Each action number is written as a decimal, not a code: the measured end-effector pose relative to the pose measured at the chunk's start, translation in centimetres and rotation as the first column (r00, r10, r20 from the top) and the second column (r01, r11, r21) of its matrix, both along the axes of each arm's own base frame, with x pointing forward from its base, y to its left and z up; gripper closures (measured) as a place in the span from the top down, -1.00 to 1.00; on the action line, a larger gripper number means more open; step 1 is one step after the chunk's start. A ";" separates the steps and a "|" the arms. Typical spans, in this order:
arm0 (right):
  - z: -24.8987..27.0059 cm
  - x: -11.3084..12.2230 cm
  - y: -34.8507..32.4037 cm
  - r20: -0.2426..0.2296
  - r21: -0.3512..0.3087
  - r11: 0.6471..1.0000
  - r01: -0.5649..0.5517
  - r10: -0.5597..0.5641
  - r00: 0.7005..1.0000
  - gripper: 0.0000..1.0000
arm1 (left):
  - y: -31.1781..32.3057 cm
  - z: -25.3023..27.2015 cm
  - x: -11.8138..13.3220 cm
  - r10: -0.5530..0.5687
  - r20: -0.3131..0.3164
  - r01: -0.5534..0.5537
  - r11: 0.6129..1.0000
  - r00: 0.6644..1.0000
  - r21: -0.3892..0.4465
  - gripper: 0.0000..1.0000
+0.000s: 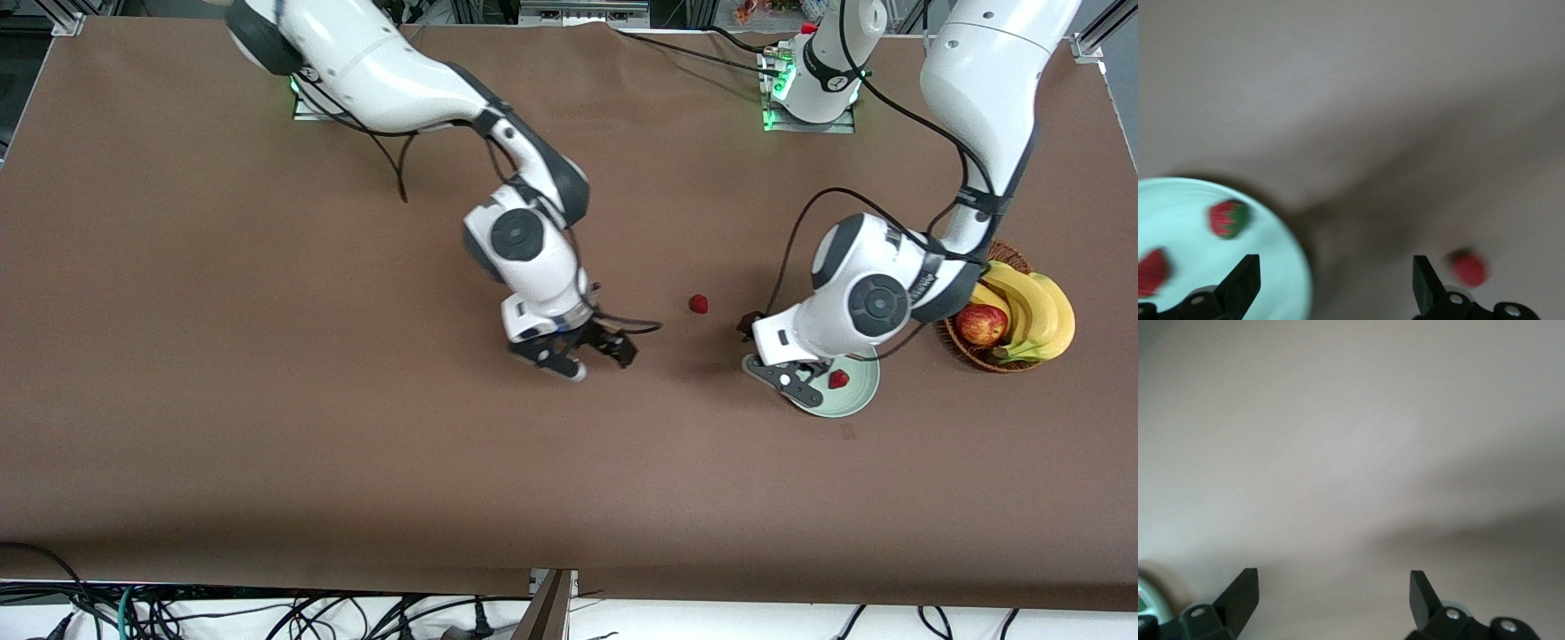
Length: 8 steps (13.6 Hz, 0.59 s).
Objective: Collect all strawberries into plate
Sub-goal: 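Grasp the strawberry with the left gripper while the right gripper withdraws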
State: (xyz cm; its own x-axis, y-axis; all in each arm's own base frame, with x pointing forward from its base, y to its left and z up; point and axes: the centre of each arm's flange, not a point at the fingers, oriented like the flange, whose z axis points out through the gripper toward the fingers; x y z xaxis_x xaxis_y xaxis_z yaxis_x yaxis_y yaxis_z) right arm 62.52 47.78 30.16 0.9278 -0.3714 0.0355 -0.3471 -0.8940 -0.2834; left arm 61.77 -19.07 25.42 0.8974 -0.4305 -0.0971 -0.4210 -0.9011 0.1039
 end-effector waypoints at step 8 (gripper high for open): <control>13.4 2.2 -30.3 -0.261 -0.174 0.888 -0.426 0.375 0.889 1.00 | -5.0 -5.3 -9.7 0.289 -0.012 -0.289 0.957 0.957 0.004 1.00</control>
State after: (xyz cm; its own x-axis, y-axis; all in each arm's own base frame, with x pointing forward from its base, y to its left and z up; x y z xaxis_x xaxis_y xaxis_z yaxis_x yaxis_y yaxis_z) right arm 64.76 17.43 43.59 0.9892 0.0274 -0.1440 0.0245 -0.9994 -0.0225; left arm 52.06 -24.07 20.17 0.9821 -0.1530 -0.1097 -0.1415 -0.9843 0.1055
